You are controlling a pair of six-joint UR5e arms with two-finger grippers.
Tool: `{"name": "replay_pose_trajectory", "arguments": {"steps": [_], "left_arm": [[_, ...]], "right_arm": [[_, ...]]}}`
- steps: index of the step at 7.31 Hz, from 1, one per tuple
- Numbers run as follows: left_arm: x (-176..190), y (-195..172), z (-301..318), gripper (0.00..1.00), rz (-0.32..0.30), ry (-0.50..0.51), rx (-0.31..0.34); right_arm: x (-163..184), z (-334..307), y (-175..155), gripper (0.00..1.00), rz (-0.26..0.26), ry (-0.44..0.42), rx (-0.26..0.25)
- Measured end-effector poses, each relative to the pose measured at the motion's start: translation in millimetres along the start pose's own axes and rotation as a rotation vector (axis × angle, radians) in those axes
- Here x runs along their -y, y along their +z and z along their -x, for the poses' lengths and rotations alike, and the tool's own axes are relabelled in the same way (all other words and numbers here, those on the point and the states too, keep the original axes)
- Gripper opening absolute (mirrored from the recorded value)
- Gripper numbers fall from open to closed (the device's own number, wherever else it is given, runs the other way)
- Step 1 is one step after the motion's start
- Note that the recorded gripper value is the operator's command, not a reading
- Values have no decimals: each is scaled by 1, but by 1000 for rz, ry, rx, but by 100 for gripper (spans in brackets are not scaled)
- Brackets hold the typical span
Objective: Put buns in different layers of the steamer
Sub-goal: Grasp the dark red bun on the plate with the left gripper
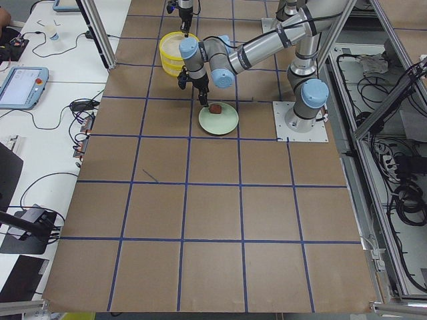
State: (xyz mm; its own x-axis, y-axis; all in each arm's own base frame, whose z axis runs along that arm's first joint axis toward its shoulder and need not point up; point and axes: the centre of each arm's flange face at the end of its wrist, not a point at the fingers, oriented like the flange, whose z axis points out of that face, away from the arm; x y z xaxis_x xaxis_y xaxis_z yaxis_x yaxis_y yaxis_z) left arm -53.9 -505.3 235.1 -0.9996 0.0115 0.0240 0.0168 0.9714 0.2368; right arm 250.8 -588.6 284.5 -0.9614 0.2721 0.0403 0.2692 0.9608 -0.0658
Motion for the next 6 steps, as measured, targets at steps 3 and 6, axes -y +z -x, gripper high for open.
{"name": "replay_pose_trajectory", "arguments": {"steps": [3, 6], "left_arm": [[-9, 34, -2, 78, 9, -2, -1], [-7, 36, -1, 44, -9, -2, 2]], "right_arm": [[0, -1, 5, 9, 4, -5, -16], [0, -1, 6, 9, 8, 3, -14]]}}
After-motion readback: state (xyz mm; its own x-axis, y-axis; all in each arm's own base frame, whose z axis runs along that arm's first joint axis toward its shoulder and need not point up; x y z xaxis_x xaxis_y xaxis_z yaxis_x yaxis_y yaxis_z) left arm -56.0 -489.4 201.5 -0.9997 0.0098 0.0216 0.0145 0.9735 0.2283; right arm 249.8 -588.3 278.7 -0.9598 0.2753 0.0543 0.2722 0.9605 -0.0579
